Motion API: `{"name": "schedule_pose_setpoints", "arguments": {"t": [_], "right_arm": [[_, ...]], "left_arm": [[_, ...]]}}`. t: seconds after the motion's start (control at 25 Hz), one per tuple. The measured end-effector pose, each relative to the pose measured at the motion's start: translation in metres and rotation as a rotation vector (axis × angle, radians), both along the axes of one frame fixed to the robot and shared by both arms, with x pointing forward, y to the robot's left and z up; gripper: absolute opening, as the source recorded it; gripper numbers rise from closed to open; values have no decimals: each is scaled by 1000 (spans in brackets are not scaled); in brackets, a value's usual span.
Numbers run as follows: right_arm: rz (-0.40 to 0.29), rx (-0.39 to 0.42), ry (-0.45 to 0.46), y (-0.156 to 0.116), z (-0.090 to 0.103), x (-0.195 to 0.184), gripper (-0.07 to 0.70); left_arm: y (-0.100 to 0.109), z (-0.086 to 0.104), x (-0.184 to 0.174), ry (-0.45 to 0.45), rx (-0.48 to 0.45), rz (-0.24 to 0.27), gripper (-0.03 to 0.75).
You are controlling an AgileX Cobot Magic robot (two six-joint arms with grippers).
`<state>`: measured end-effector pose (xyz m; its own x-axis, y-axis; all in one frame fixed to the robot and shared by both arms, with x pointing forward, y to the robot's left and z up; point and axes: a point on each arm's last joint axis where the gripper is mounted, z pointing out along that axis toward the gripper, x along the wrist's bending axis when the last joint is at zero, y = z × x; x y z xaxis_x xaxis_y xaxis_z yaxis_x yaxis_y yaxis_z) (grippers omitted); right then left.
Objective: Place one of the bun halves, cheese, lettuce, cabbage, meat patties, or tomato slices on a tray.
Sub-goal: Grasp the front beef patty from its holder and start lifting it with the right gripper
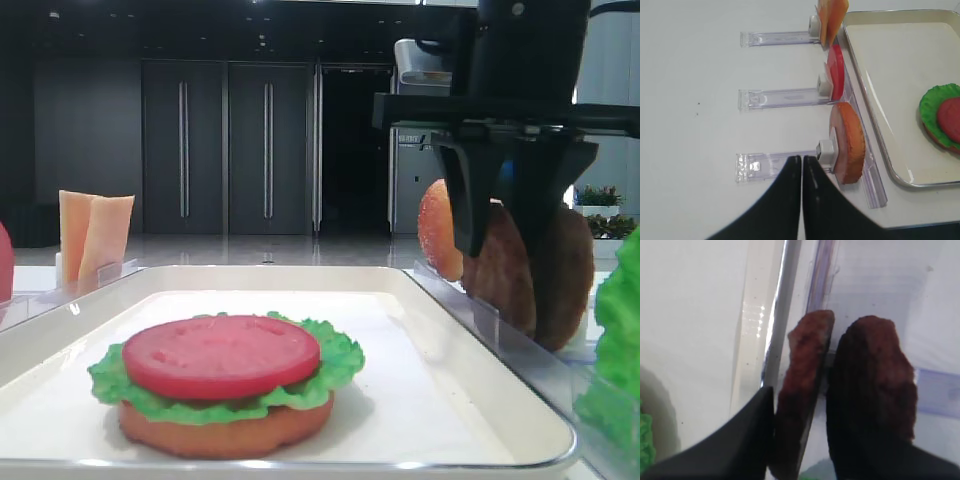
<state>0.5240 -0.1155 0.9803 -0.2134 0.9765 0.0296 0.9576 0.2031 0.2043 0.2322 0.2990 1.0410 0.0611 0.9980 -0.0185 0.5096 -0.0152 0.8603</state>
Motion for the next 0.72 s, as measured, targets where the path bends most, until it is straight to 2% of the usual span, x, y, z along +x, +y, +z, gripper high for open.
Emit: {"name": "schedule_pose_setpoints", "arguments": {"t": [0.16,0.28,0.6,0.72], "right_arm": [[1,-2,-1,0,0,0,181],[8,-15,-4,-1,0,0,145],[9,-19,-2,-2,0,0,134],[8,-13,-13,-3,6,-2,134]], "left_arm": [[0,0,0,0,0,0,0],[0,0,0,0,0,0,0],[0,0,0,0,0,0,0],[0,0,0,0,0,0,0]]}}
